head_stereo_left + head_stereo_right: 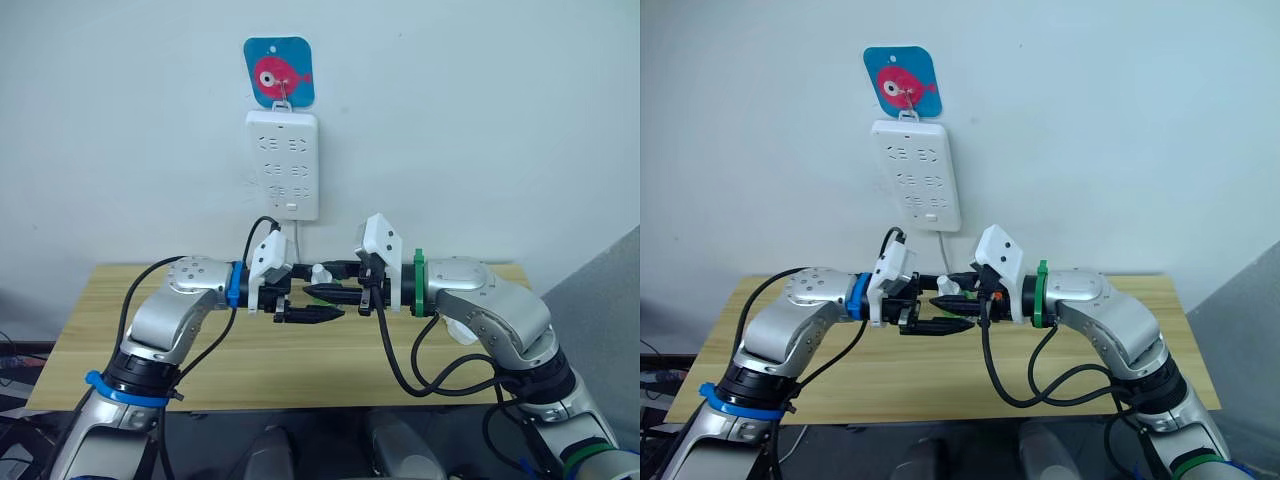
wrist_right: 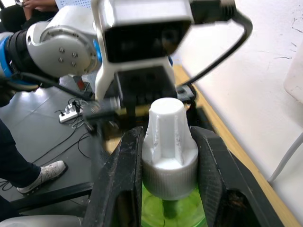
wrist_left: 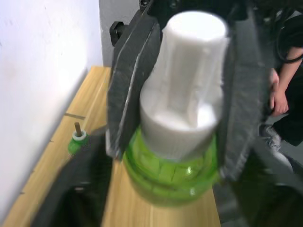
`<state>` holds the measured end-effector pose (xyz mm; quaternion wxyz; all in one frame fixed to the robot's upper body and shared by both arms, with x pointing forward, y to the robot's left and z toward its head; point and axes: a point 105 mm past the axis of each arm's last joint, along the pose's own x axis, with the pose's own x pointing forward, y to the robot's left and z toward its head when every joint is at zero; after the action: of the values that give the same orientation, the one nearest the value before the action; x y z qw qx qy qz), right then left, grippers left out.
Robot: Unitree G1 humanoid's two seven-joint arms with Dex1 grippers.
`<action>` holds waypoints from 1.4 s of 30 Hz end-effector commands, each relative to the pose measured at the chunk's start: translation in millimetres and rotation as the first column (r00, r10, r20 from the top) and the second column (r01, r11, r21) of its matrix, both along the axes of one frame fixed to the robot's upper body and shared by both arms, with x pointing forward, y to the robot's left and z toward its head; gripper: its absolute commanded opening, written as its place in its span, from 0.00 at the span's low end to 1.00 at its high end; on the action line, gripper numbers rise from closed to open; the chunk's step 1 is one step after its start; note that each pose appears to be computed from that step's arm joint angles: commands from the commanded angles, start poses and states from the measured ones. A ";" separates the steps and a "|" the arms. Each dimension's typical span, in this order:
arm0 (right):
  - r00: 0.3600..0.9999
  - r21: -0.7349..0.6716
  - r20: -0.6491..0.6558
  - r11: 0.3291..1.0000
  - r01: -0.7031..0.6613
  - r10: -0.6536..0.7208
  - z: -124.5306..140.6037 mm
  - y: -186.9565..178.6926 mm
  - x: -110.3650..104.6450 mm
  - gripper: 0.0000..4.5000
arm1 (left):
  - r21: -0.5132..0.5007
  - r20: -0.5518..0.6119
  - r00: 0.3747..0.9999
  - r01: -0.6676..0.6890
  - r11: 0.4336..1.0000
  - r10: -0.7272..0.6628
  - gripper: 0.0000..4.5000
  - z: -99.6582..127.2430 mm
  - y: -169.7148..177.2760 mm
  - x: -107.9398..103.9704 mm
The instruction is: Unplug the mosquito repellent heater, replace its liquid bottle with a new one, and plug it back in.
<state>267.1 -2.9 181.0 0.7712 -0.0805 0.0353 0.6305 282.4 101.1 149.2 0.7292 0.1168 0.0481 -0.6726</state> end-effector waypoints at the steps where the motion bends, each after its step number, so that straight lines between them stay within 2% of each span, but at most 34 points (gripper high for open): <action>1: 1.000 0.093 0.008 0.995 -0.019 0.018 22.6 -8.3 -0.3 0.26 | -0.047 -0.064 0.998 0.004 0.999 -0.007 0.91 13.9 7.8 1.0; 4: 0.999 0.140 -0.029 0.990 -0.018 0.023 28.9 -10.7 -0.2 0.26 | -0.053 -0.098 0.995 0.028 0.998 -0.033 0.91 17.6 6.9 -3.6; 9: 0.996 0.183 -0.074 0.983 -0.027 0.041 33.8 -11.7 -2.0 0.26 | -0.123 -0.171 0.985 0.001 0.992 -0.022 0.91 30.2 0.5 -1.0; 14: 0.994 0.194 -0.091 0.980 -0.043 0.061 34.7 -10.6 -5.3 0.26 | -0.111 -0.247 0.964 0.075 0.991 -0.101 0.91 32.3 -5.6 -16.5; 26: 0.990 0.219 -0.110 0.974 -0.060 0.086 37.3 -6.8 -11.0 0.26 | -0.130 -0.239 0.964 0.090 0.987 -0.119 0.91 32.4 -16.6 -16.9; 29: 0.989 0.222 -0.115 0.973 -0.061 0.089 37.0 -6.2 -11.6 0.26 | -0.128 -0.255 0.958 0.098 0.987 -0.128 0.78 29.9 -17.1 -18.9; 33: 0.988 0.234 -0.121 0.970 -0.068 0.099 37.7 -5.3 -13.7 0.26 | -0.121 -0.260 0.958 0.087 0.989 -0.116 0.53 27.6 -15.3 -18.0; 42: 0.988 0.218 -0.101 0.971 -0.094 0.119 35.9 -7.2 -17.9 0.26 | -0.127 -0.243 0.966 0.062 0.990 -0.092 0.52 27.2 -15.5 -13.7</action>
<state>260.7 -11.5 204.2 0.7545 0.0443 0.0404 0.6535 268.1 86.1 170.4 0.6922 -0.0171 0.1119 -0.7128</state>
